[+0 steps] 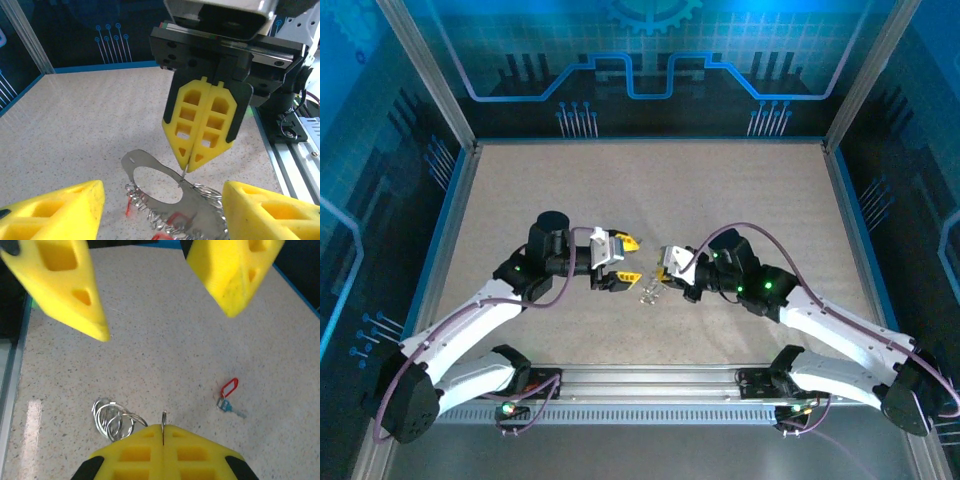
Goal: Put the keys on the keyring
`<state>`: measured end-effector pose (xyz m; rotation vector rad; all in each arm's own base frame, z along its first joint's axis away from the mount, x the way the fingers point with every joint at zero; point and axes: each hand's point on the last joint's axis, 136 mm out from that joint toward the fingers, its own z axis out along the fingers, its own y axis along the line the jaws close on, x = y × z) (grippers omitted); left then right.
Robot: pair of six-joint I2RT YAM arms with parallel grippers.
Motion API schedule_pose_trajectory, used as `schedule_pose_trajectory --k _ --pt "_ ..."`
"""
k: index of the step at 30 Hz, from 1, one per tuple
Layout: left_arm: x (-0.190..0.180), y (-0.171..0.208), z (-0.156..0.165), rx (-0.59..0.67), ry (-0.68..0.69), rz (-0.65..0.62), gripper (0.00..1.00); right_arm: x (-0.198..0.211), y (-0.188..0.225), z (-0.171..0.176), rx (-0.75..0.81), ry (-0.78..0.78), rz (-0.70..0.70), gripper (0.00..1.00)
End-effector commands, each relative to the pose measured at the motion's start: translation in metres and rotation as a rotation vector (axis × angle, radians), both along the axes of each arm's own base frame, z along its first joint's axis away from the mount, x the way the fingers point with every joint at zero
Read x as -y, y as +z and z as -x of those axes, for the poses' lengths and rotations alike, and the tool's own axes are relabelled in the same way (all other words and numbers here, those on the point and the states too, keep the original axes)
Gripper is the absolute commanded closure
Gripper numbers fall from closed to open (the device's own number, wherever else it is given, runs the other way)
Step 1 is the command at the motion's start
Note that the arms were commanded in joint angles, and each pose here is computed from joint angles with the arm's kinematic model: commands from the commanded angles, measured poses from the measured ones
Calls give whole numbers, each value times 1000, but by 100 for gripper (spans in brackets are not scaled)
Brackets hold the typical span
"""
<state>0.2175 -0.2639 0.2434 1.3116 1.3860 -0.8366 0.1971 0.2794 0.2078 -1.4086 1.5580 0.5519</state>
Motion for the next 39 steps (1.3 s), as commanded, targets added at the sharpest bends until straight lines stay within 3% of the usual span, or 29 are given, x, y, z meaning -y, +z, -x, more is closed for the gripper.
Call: schedule_pose_trajectory --k 1,6,13,39 --pt "0 -2 11 34 -43 -7 38 -10 25 13 146 115 -83 100" --pt "1 -12 13 44 -59 -49 48 -11 26 13 190 126 -92 100" --pt "6 -22 20 62 -87 -102 53 -16 31 14 216 144 -136 100" --pt "9 -20 21 102 -79 -113 77 -32 37 21 180 216 -216 100"
